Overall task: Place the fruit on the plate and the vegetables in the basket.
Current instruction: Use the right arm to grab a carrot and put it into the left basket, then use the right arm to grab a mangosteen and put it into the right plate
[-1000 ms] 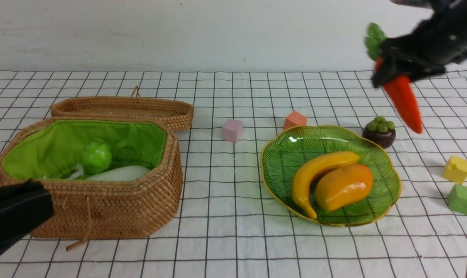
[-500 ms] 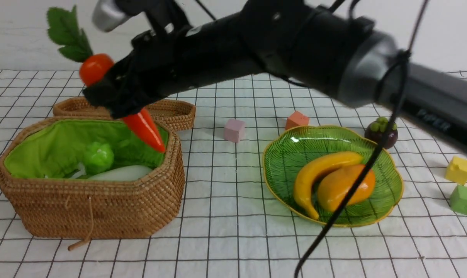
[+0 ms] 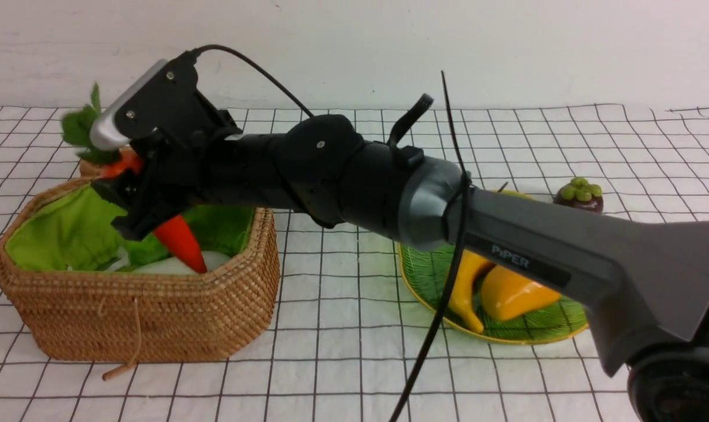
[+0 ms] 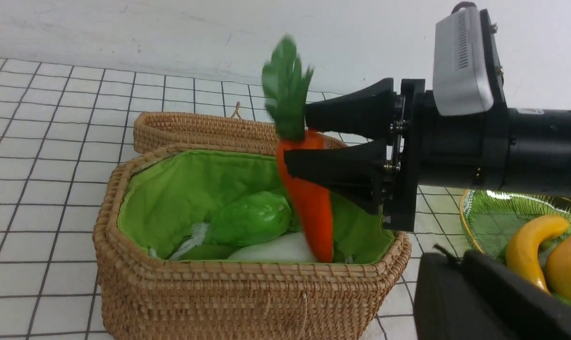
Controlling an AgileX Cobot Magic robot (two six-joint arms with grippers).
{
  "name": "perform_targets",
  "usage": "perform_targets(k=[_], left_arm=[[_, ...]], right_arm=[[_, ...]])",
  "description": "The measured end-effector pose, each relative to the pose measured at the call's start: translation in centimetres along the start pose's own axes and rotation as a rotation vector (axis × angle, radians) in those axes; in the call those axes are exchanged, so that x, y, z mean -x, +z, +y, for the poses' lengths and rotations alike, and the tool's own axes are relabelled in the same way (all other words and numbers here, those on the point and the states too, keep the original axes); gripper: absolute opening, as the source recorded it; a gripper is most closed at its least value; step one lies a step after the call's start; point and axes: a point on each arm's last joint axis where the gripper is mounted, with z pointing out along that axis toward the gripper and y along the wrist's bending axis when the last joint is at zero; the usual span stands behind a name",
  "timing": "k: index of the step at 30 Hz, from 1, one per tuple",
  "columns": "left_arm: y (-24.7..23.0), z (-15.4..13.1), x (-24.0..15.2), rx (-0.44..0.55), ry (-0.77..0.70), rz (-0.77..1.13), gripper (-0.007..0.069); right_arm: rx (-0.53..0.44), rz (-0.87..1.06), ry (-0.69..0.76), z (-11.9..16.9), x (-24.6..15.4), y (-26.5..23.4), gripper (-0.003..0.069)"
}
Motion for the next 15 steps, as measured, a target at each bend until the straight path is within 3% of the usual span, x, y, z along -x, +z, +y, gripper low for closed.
perform_targets(k=[4,7,9,12,15], left_arm=[[0.0,0.0,0.0,-0.002,0.000,-0.001,0.0041],[0.0,-0.1,0.1,-0.015,0.000,-0.012,0.0041],[0.0,-0.3,0.3,-0.038,0.002,-0.031,0.0041],[-0.1,-0.9,0.7,-0.103,0.002,-0.075,0.0043],[-0.2,-1.6,1.1,-0.173,-0.009,-0.122,0.0043]], right_arm=[[0.015,-0.023,0.043,-0.1,1.5,-1.0,0.0673],[0.077,-0.025,0.102,0.0,3.1,-2.3,0.0656],[0.151,0.004,0.142,0.1,4.4,-3.9,0.0609],[0.226,0.146,0.188,-0.5,5.9,-7.3,0.0481],[0.177,0.342,0.194,-1.7,6.5,-10.8,0.0333]])
